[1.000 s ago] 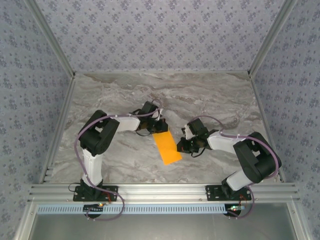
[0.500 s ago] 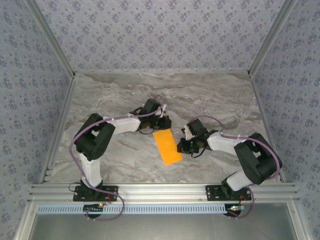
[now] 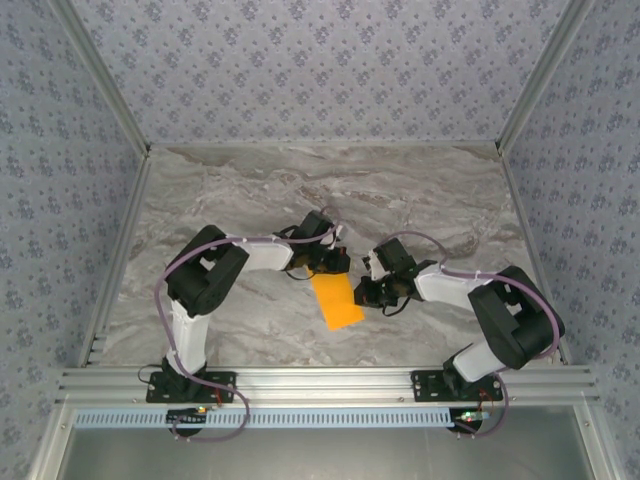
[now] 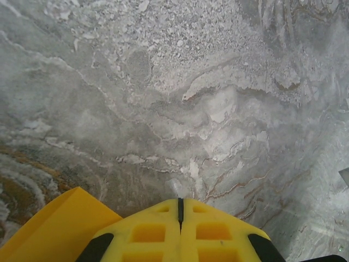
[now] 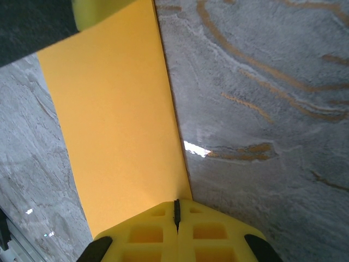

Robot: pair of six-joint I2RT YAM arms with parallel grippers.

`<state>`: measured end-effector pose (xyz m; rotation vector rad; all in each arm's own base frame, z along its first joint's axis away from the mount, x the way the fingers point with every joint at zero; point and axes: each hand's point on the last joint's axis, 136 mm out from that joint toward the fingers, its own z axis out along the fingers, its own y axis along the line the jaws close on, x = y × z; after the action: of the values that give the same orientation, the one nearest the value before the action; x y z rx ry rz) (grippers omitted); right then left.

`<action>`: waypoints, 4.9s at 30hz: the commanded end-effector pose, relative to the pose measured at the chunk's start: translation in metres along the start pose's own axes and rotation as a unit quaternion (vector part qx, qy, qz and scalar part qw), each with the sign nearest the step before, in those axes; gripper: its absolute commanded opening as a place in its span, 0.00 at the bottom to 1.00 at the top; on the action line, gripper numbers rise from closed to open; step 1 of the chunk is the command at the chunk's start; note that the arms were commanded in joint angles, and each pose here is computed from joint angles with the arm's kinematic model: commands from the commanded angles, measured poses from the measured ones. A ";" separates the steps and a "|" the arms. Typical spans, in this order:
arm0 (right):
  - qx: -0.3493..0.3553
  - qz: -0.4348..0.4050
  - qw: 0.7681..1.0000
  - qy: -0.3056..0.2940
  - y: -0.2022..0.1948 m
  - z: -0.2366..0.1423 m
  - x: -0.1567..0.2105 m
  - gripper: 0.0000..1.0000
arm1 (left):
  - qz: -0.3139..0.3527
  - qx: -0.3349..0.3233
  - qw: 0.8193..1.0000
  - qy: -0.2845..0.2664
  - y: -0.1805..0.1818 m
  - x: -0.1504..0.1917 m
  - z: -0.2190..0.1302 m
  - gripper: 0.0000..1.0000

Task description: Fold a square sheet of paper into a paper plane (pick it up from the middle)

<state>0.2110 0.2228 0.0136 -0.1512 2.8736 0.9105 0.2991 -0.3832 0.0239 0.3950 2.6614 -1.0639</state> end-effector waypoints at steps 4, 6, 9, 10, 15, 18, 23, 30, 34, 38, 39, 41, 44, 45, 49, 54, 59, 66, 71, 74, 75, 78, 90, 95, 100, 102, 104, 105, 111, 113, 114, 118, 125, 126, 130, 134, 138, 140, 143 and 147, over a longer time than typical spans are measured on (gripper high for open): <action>0.114 0.056 0.987 0.099 -0.059 0.006 0.067 0.00 | -0.023 -0.071 0.997 -0.025 0.047 -0.014 -0.002 0.00; 0.114 0.056 0.987 0.099 -0.060 0.006 0.068 0.00 | -0.030 -0.077 0.996 -0.036 0.057 -0.023 -0.008 0.00; 0.113 0.057 0.987 0.098 -0.059 0.006 0.067 0.00 | -0.039 -0.084 0.994 -0.051 0.072 -0.039 -0.018 0.00; 0.111 0.057 0.987 0.097 -0.059 0.007 0.067 0.00 | -0.042 -0.086 0.994 -0.055 0.078 -0.044 -0.021 0.00; 0.082 0.061 0.991 0.089 -0.044 0.010 0.061 0.00 | -0.042 -0.087 0.993 -0.071 0.085 -0.068 -0.038 0.00; 0.051 0.068 0.994 0.074 -0.020 0.015 0.053 0.00 | -0.035 -0.086 0.992 -0.091 0.074 -0.084 -0.059 0.00; 0.017 0.080 0.996 0.026 0.029 0.026 0.027 0.00 | -0.033 -0.092 0.988 -0.123 0.055 -0.095 -0.098 0.00; -0.012 0.047 0.999 -0.017 0.072 0.030 -0.009 0.00 | -0.087 -0.141 0.977 -0.135 0.068 -0.058 -0.139 0.03; 0.017 0.021 0.999 -0.023 0.069 0.027 -0.016 0.00 | -0.137 -0.158 0.969 -0.131 0.084 -0.026 -0.158 0.19; 0.055 0.017 0.997 -0.044 0.056 0.027 -0.029 0.03 | -0.175 -0.166 0.961 -0.134 0.094 0.003 -0.174 0.41; 0.064 0.017 0.997 -0.047 0.052 0.028 -0.033 0.06 | -0.182 -0.168 0.960 -0.134 0.096 0.009 -0.176 0.47; 0.072 0.015 0.996 -0.049 0.050 0.032 -0.041 0.11 | -0.191 -0.171 0.958 -0.131 0.097 0.019 -0.181 0.54; 0.086 0.013 0.995 -0.047 0.046 0.039 -0.049 0.17 | -0.202 -0.176 0.955 -0.127 0.099 0.031 -0.186 0.66; 0.095 0.013 0.994 -0.048 0.043 0.041 -0.052 0.19 | -0.203 -0.177 0.955 -0.126 0.099 0.034 -0.188 0.70; 0.121 0.014 0.991 -0.054 0.032 0.044 -0.066 0.21 | -0.206 -0.179 0.955 -0.118 0.100 0.046 -0.191 0.83; 0.134 -0.006 0.989 -0.065 0.031 0.044 -0.088 0.22 | -0.208 -0.179 0.954 -0.116 0.101 0.057 -0.195 0.99; 0.151 -0.091 0.982 -0.073 0.066 0.018 -0.091 0.29 | -0.234 -0.208 0.942 -0.120 0.116 0.068 -0.207 0.99; 0.224 -0.177 0.958 -0.021 0.081 0.016 -0.037 0.52 | -0.281 -0.206 0.928 -0.134 0.139 0.076 -0.219 0.99; 0.232 -0.215 0.948 0.016 0.097 0.029 -0.007 0.70 | -0.298 -0.212 0.920 -0.141 0.149 0.079 -0.225 0.99; 0.244 -0.222 0.944 0.028 0.098 0.037 -0.001 0.76 | -0.300 -0.214 0.919 -0.141 0.151 0.079 -0.226 0.99; 0.245 -0.223 0.943 0.030 0.099 0.039 0.000 0.77 | -0.300 -0.215 0.919 -0.142 0.151 0.079 -0.227 0.99; 0.246 -0.225 0.942 0.040 0.098 0.048 0.004 0.80 | -0.300 -0.216 0.918 -0.141 0.152 0.080 -0.226 0.99; 0.253 -0.200 0.945 0.061 0.087 0.066 0.006 0.83 | -0.304 -0.213 0.920 -0.128 0.154 0.081 -0.219 0.99; 0.284 -0.186 0.937 0.084 0.063 0.070 0.016 0.82 | -0.306 -0.212 0.920 -0.124 0.155 0.083 -0.217 0.99; 0.277 -0.169 0.941 0.094 0.053 0.070 0.022 0.77 | -0.304 -0.205 0.922 -0.120 0.153 0.083 -0.215 0.99; 0.251 -0.160 0.950 0.090 0.058 0.069 0.020 0.73 | -0.303 -0.196 0.925 -0.117 0.151 0.082 -0.212 0.99; 0.242 -0.150 0.954 0.100 0.049 0.067 0.026 0.69 | -0.301 -0.185 0.929 -0.114 0.148 0.080 -0.210 0.99; 0.241 -0.144 0.955 0.101 0.046 0.064 0.025 0.65 | -0.299 -0.179 0.930 -0.113 0.146 0.079 -0.208 0.99; 0.234 -0.135 0.958 0.092 0.041 0.061 0.018 0.60 | -0.287 -0.131 0.943 -0.108 0.131 0.070 -0.198 0.99; 0.243 -0.143 0.955 0.092 0.040 0.060 0.018 0.62 | -0.285 -0.130 0.944 -0.106 0.131 0.070 -0.197 0.99; 0.243 -0.149 0.954 0.092 0.041 0.061 0.018 0.66 | -0.285 -0.131 0.944 -0.105 0.131 0.069 -0.197 0.99; 0.258 -0.177 0.945 0.094 0.047 0.064 0.021 0.83 | -0.286 -0.133 0.944 -0.099 0.132 0.070 -0.194 0.99; 0.306 -0.187 0.926 0.114 0.039 0.075 0.027 0.84 | -0.286 -0.135 0.944 -0.092 0.133 0.071 -0.191 0.99; 0.310 -0.185 0.925 0.116 0.036 0.076 0.028 0.84 | -0.286 -0.136 0.944 -0.092 0.134 0.071 -0.191 0.99; 0.318 -0.177 0.923 0.123 0.029 0.076 0.031 0.78 | -0.286 -0.137 0.944 -0.090 0.134 0.072 -0.190 0.99; 0.307 -0.161 0.930 0.124 0.024 0.076 0.031 0.67 | -0.285 -0.136 0.945 -0.088 0.133 0.072 -0.189 0.99; 0.271 -0.144 0.942 0.133 0.018 0.075 0.036 0.69 | -0.283 -0.134 0.946 -0.086 0.132 0.073 -0.187 0.99; 0.235 -0.146 0.951 0.137 0.023 0.075 0.037 0.72 | -0.280 -0.133 0.947 -0.085 0.132 0.073 -0.186 0.99; 0.205 -0.138 0.959 0.137 0.026 0.071 0.036 0.75 | -0.280 -0.133 0.947 -0.083 0.132 0.072 -0.185 0.99; 0.204 -0.131 0.960 0.139 0.020 0.067 0.035 0.76 | -0.279 -0.133 0.948 -0.081 0.132 0.073 -0.182 0.99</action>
<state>0.2104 0.3241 0.0194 -0.6291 2.9004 0.4507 0.2502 -0.1448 0.0419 -0.5533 2.7733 -0.7582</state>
